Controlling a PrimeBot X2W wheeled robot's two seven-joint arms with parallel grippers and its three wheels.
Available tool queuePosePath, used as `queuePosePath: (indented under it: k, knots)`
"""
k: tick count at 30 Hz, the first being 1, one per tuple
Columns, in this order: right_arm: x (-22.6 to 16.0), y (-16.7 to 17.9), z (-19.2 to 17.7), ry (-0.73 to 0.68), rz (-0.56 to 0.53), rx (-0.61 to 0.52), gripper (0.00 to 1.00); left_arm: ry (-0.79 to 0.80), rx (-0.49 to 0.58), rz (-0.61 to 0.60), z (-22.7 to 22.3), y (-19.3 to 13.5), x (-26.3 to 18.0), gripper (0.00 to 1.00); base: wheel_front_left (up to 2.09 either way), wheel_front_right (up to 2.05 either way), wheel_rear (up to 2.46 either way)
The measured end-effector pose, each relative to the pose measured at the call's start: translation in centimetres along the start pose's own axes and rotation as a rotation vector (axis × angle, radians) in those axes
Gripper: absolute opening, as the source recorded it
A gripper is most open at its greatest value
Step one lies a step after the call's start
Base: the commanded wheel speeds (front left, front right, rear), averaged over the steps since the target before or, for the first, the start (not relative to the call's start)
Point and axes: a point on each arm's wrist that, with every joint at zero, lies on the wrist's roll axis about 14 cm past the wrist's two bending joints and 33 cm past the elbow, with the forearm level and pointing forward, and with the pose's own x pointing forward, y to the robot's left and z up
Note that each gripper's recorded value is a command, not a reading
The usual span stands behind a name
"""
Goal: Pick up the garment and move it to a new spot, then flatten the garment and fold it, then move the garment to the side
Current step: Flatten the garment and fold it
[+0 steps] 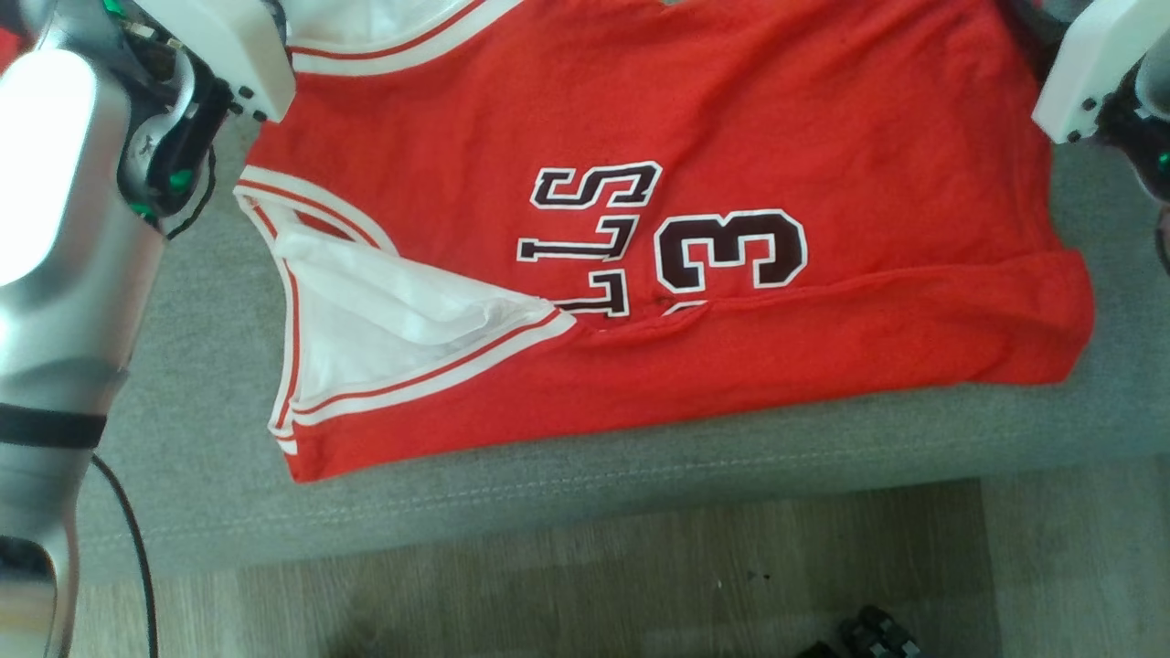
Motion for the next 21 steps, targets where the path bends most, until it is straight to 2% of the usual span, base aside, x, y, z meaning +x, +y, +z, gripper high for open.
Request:
queuePosePath:
  k: [5, 21]
  knots:
    - [-0.2, 0.5, 0.0, 0.005, 0.018, 0.005, 0.00, -0.006, -0.001, 0.010, 0.5, 0.4, -0.3, 0.00, 0.00, 0.00, 0.00]
    - [-0.7, -1.2, 0.1, -0.057, -0.034, 0.013, 0.00, -0.023, -0.011, 0.100, 0.9, 2.5, -1.0, 0.00, 0.00, 0.00, 0.00]
